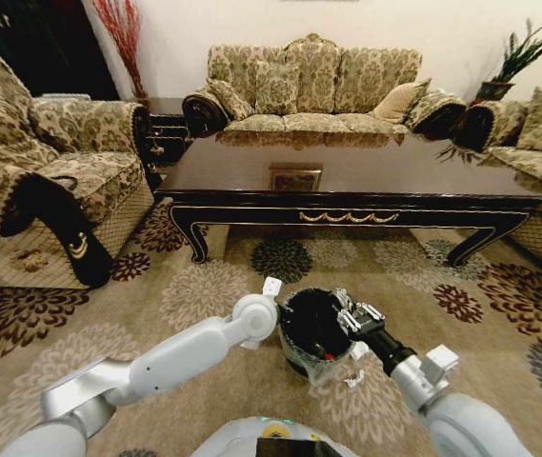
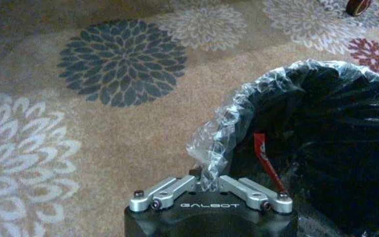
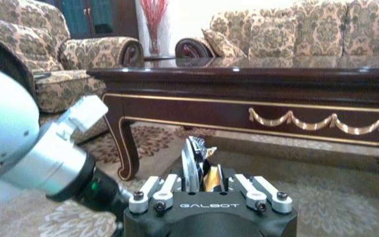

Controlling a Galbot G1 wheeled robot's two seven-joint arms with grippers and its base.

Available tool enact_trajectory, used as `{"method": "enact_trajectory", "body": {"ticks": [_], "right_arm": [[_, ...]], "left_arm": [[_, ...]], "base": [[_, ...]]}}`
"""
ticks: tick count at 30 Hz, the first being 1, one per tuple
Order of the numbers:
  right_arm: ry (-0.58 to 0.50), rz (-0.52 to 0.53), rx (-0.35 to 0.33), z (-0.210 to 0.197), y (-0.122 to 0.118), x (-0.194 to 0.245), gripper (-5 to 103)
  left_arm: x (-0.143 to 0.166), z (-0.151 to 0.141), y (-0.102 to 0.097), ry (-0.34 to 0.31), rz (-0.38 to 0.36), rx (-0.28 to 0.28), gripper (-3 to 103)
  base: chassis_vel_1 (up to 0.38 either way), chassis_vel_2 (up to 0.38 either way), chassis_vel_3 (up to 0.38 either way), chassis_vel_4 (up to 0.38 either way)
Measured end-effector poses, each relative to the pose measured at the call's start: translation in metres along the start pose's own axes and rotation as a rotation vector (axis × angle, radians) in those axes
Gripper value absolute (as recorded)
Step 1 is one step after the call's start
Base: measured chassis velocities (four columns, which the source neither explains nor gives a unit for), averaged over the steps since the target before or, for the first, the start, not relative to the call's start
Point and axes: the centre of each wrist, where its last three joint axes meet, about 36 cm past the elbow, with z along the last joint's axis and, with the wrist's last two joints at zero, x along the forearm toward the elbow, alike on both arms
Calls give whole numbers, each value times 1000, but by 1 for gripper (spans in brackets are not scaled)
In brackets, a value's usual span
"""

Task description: Move to the front of the table and pick up the trash from the floor, then place it into the trash bin.

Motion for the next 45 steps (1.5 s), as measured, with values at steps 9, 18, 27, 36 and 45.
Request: {"method": "enact_trajectory", "body": {"ticks": [9, 18, 27, 36, 45], "right_arm": [[30, 15, -16, 5, 4, 3, 61], [29, 34, -32, 6, 6, 5, 93], [16, 122, -102, 10, -9, -4, 100], [54, 199, -117, 37, -39, -24, 100], [184, 323, -90, 116, -77, -31, 100]], "left_arm": [[1, 1, 0, 5, -1, 0, 0], [5, 11, 13, 11, -20, 34, 0], [26, 47, 101, -24, -147, 191, 0], [60, 82, 153, -50, -235, 286, 0], [70, 84, 151, -58, -214, 279, 0]], "base": [[0, 0, 0, 0], [0, 0, 0, 0], [0, 0, 0, 0], [0, 0, 0, 0], [0, 0, 0, 0]]}}
